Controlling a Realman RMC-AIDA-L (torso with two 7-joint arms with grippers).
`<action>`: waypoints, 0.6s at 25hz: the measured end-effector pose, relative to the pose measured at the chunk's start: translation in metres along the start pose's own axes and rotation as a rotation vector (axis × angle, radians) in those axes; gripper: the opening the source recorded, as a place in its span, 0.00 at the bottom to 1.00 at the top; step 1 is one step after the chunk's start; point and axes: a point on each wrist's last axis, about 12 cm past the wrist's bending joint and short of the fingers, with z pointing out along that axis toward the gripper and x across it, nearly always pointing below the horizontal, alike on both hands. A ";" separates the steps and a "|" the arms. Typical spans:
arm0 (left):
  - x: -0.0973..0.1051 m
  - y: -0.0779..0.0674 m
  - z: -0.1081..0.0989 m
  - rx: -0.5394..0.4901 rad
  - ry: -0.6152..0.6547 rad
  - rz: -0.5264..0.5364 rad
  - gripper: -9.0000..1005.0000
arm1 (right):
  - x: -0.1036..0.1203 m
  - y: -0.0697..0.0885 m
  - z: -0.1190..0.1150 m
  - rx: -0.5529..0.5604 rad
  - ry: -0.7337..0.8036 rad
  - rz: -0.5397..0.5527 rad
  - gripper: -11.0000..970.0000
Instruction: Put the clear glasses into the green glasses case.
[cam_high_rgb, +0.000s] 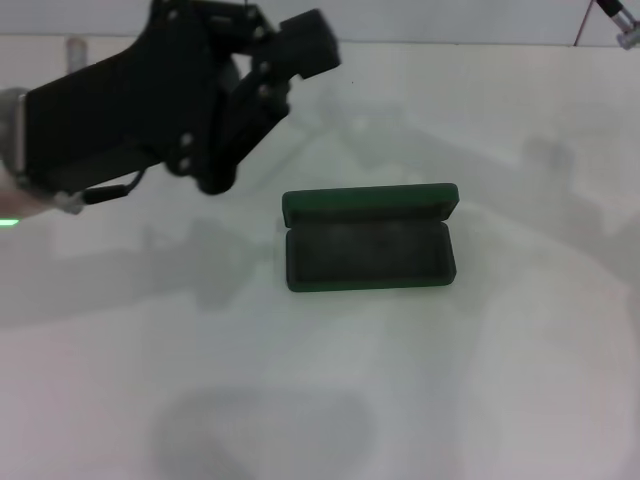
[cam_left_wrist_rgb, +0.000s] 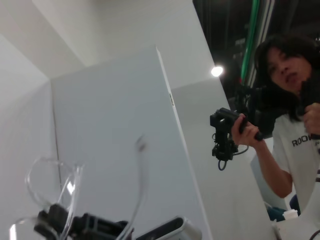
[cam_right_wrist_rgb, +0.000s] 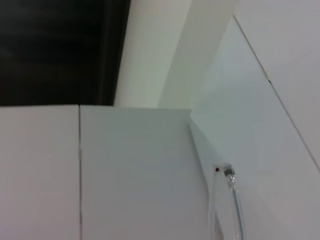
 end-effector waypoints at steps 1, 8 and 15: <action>0.003 0.002 0.003 0.000 -0.004 -0.001 0.03 | 0.001 0.001 0.001 -0.006 -0.008 0.010 0.11; 0.012 0.017 0.018 -0.040 -0.004 0.041 0.03 | 0.010 0.008 0.005 -0.028 -0.030 0.048 0.11; 0.018 0.024 0.026 -0.077 0.009 0.060 0.03 | 0.017 0.010 0.006 -0.033 -0.014 0.070 0.11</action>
